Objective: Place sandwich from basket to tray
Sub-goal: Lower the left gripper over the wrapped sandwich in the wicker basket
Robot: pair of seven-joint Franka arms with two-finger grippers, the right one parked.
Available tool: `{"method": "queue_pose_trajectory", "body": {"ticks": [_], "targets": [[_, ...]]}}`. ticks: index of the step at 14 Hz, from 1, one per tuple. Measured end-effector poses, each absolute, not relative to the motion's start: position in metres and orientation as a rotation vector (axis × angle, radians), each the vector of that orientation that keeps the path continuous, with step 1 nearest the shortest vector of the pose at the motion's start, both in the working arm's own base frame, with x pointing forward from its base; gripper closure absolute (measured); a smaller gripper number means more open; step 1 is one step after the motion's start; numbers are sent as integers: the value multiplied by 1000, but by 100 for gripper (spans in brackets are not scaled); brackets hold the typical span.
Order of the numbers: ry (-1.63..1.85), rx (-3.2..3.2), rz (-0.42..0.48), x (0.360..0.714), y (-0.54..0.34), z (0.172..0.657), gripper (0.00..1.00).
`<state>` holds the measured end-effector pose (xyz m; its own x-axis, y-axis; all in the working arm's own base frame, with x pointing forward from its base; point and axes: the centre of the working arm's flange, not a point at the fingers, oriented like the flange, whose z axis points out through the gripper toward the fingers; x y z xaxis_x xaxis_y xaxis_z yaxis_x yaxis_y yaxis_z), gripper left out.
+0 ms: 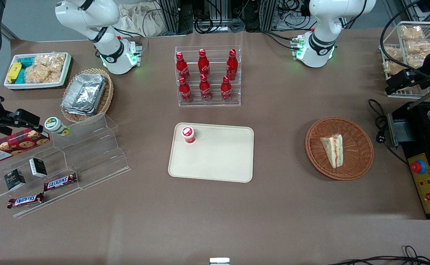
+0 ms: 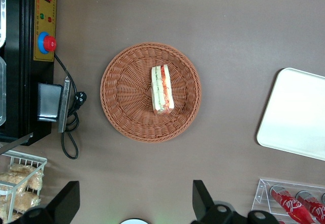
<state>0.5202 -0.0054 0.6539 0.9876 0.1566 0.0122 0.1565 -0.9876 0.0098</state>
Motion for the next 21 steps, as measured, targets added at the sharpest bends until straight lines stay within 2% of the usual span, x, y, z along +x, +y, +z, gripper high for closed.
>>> {"method": "queue_pose_trajectory", "body": {"ticks": [6, 9, 11, 13, 17, 21], "targets": [[247, 3129, 16, 518, -5, 655, 0], [280, 3133, -58, 526, -4, 631, 0], [347, 3128, -112, 546, -3, 593, 0], [371, 3124, -119, 567, -3, 543, 0], [411, 3120, -169, 579, -4, 435, 0], [512, 3100, -102, 580, -8, 348, 0]]}}
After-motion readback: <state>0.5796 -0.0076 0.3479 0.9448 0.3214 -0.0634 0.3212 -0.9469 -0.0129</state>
